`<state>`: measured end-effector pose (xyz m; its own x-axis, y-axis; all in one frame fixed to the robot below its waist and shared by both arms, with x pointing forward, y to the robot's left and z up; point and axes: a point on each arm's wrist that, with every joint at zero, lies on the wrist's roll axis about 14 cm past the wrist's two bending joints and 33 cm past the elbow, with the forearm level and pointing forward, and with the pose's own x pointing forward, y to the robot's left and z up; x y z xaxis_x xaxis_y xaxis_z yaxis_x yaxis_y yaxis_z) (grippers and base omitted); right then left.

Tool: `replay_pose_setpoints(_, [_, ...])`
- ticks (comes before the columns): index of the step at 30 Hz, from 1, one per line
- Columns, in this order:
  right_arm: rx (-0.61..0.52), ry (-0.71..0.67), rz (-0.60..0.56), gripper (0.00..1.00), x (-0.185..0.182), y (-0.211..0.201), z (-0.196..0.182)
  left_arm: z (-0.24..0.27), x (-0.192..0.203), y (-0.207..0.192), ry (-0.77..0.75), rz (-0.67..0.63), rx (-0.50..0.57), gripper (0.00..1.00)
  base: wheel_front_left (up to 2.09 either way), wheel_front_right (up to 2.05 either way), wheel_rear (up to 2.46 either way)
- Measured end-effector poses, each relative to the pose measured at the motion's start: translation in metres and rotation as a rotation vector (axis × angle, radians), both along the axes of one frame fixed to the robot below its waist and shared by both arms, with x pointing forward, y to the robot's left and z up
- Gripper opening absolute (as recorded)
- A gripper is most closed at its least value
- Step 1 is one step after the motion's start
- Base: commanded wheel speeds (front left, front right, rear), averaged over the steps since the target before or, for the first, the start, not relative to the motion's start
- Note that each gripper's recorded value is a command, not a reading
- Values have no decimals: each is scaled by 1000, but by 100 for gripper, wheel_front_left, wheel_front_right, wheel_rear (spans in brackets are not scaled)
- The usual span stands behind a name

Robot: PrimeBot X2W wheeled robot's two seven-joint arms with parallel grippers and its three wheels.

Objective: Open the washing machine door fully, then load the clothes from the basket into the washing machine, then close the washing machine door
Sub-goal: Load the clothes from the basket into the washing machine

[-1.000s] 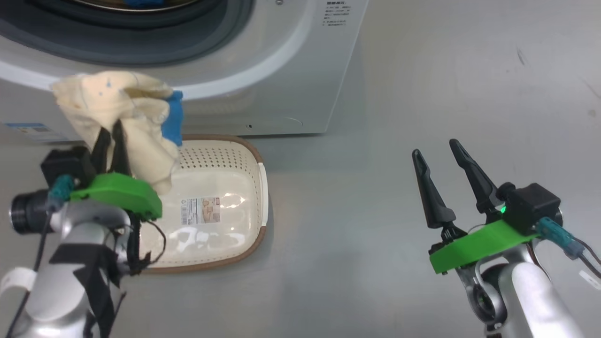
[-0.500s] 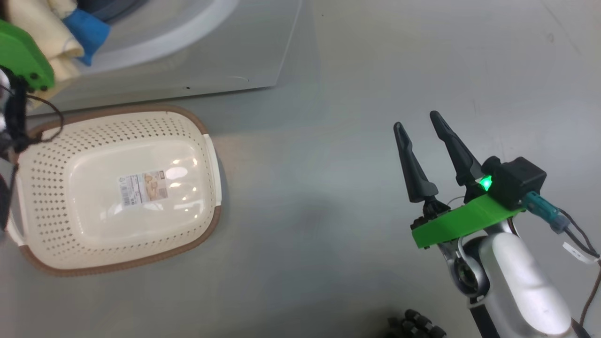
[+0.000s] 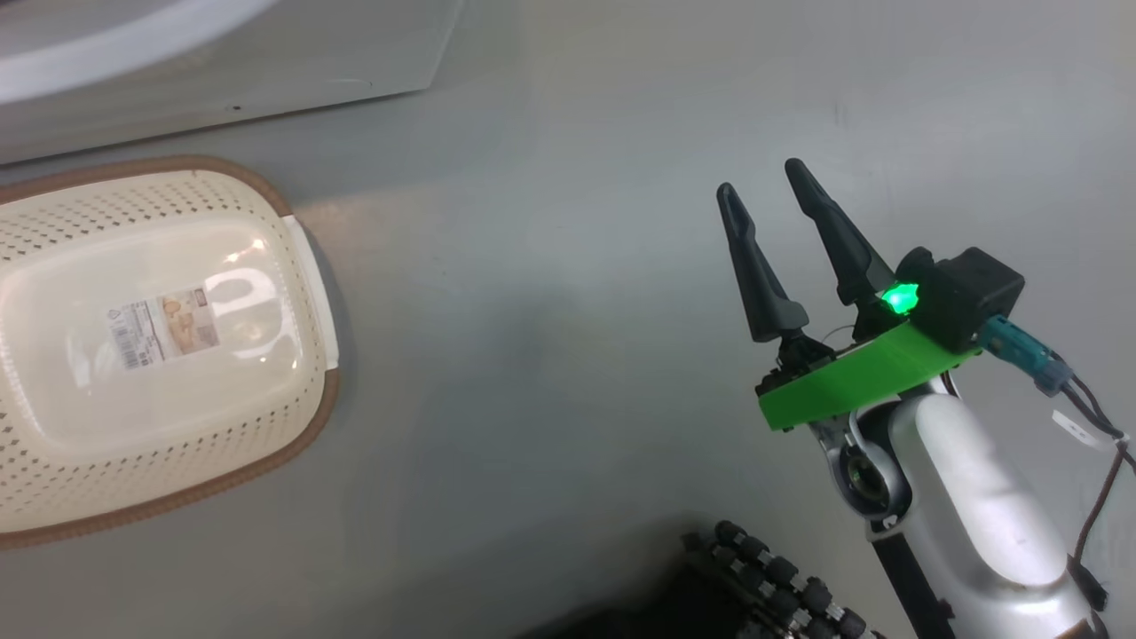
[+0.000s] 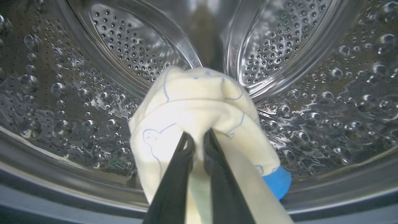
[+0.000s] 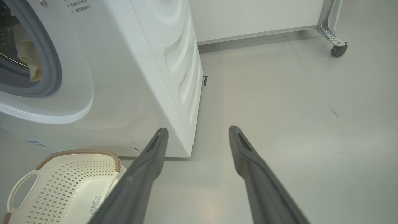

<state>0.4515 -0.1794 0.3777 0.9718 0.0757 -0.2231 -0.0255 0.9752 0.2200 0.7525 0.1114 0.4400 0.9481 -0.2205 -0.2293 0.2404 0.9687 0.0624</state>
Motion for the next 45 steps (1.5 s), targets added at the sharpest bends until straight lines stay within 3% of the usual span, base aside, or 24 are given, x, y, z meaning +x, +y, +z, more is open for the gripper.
replay_pose_setpoints(8, [-11, 39, -26, 100, -2, -11, -13, 10, 30, 0, -172, -8, 28, 0, 0, 0, 0])
replay_pose_setpoints(13, [-17, 62, -39, 100, -5, -16, -21, -12, 42, 9, -157, 52, 20, 0, 0, 0, 0])
replay_pose_setpoints(15, [-21, 66, -41, 100, -4, -17, -23, -28, 42, 13, -111, 73, 10, 97, 0, 0, 0])
replay_pose_setpoints(16, [-21, 66, -41, 100, -4, -17, -23, -28, 42, 13, -111, 73, 10, 100, 0, 0, 0])
replay_pose_setpoints(26, [-10, 53, -18, 100, 5, -10, -25, -45, 37, 14, -48, 78, -6, 100, 0, 0, 0])
replay_pose_setpoints(34, [-32, 14, -1, 100, 17, -8, -17, -30, 29, 14, -92, 86, -30, 100, 0, 0, 0])
replay_pose_setpoints(45, [-77, -67, 3, 100, 28, -11, 8, -37, -36, 1, -146, 79, -71, 100, 0, 0, 0])
